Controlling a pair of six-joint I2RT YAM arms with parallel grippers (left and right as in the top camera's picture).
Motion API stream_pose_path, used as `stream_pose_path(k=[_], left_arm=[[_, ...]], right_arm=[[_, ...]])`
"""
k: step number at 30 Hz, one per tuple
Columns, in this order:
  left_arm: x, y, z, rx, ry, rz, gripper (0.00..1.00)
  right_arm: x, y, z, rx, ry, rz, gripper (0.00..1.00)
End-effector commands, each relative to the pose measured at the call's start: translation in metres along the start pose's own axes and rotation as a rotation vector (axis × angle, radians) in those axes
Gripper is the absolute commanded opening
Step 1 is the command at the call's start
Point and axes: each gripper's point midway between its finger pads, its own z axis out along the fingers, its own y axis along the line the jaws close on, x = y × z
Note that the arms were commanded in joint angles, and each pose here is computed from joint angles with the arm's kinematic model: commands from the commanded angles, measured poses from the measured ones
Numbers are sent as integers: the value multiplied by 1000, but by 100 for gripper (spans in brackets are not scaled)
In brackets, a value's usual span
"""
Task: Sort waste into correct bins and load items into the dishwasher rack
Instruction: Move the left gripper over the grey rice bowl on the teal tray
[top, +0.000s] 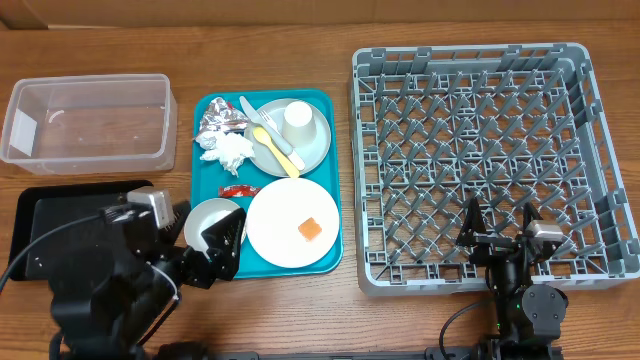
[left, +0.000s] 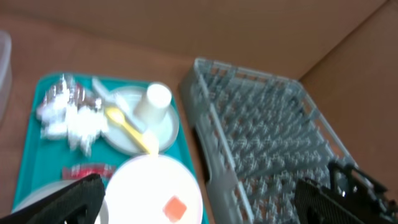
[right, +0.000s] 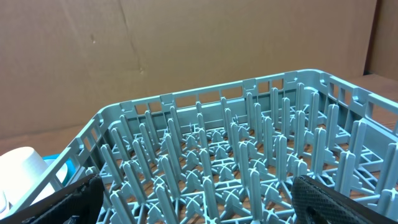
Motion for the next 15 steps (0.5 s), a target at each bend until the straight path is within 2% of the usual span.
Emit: stream_pose_path(k=[1, 8, 15], left_arm=[[13, 20, 10, -93, 90, -74, 100], [43, 75, 17, -387, 264, -194, 100], [67, 80, 38, -486, 397, -152, 100]], right_arm=[[1, -2, 0, 10, -9, -7, 100], [1, -2, 0, 10, -9, -7, 100], [1, -2, 0, 10, -9, -7, 100]])
